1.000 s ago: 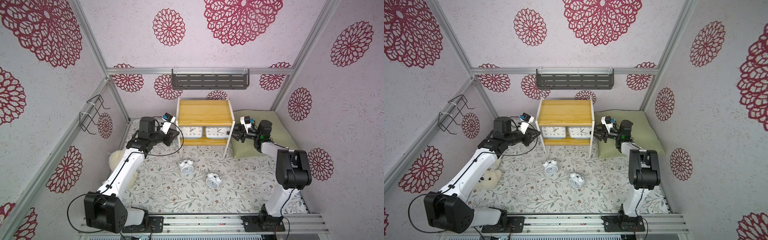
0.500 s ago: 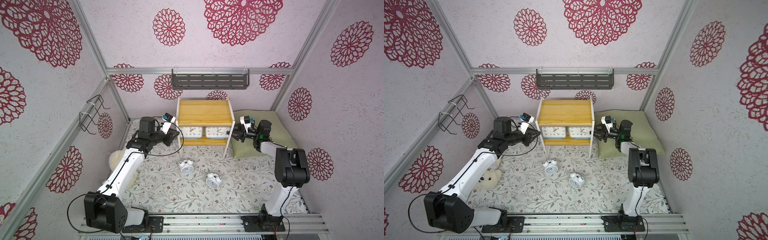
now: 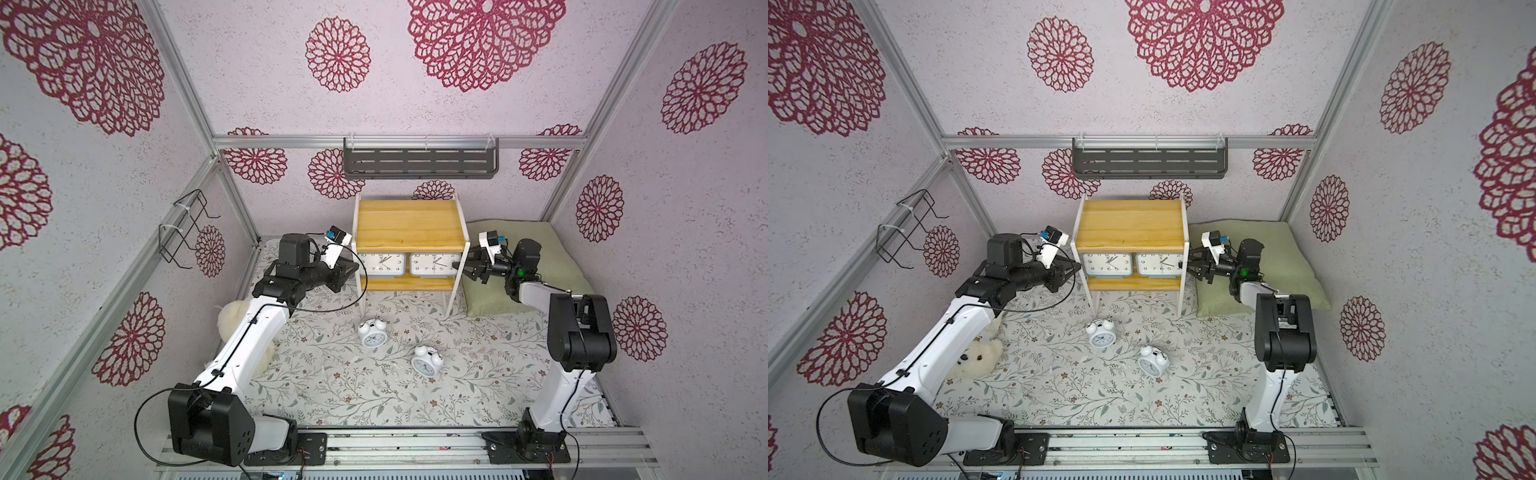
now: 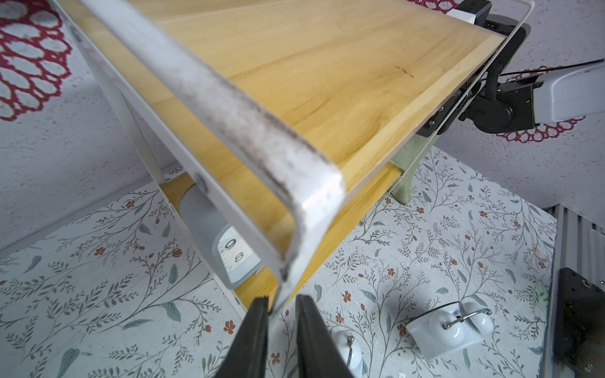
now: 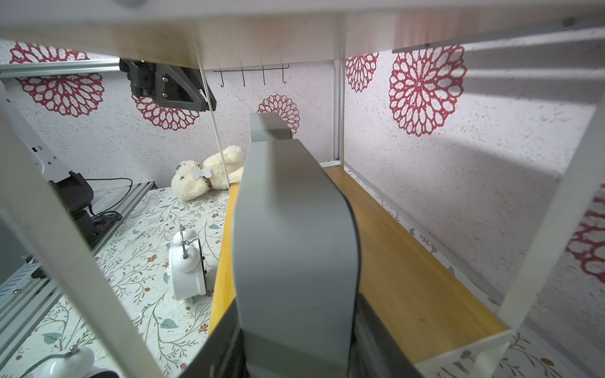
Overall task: Place the alarm clocks on the shelf by style
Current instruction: Place the alarm on the shelf.
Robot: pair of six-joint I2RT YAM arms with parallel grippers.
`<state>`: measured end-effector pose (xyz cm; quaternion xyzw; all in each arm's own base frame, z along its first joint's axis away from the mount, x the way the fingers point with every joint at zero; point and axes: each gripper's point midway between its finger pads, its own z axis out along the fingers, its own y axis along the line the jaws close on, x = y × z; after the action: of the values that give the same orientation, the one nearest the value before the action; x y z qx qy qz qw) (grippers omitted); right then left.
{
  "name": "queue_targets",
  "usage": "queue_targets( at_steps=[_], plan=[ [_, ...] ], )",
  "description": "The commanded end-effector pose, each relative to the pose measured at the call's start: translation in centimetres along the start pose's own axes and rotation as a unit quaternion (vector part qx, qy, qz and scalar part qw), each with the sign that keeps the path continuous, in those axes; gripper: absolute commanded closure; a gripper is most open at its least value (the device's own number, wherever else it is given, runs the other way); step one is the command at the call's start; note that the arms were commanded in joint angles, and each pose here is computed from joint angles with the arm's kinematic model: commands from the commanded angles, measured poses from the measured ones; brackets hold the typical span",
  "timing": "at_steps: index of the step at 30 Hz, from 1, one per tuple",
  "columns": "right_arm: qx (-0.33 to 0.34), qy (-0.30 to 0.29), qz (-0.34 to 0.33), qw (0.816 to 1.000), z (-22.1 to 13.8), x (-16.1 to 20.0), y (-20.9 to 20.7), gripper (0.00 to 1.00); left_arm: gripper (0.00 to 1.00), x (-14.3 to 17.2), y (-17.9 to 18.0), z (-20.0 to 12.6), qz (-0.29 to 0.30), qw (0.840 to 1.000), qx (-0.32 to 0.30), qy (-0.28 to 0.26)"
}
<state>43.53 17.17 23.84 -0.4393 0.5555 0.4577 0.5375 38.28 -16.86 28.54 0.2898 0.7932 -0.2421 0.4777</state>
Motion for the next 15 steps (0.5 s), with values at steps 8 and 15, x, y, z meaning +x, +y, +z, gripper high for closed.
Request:
queue_targets(
  at_steps=[8,15],
  plan=[
    [-0.02,-0.006,-0.022,1.0,0.94,-1.1,0.37,0.7,0.77,-0.89,-0.14,-0.43,0.009,1.0,0.004,-0.007],
    [-0.017,-0.006,-0.02,1.0,0.95,-1.06,0.25,0.54,0.76,-0.88,-0.16,-0.4,0.008,1.0,0.005,-0.006]
  ],
)
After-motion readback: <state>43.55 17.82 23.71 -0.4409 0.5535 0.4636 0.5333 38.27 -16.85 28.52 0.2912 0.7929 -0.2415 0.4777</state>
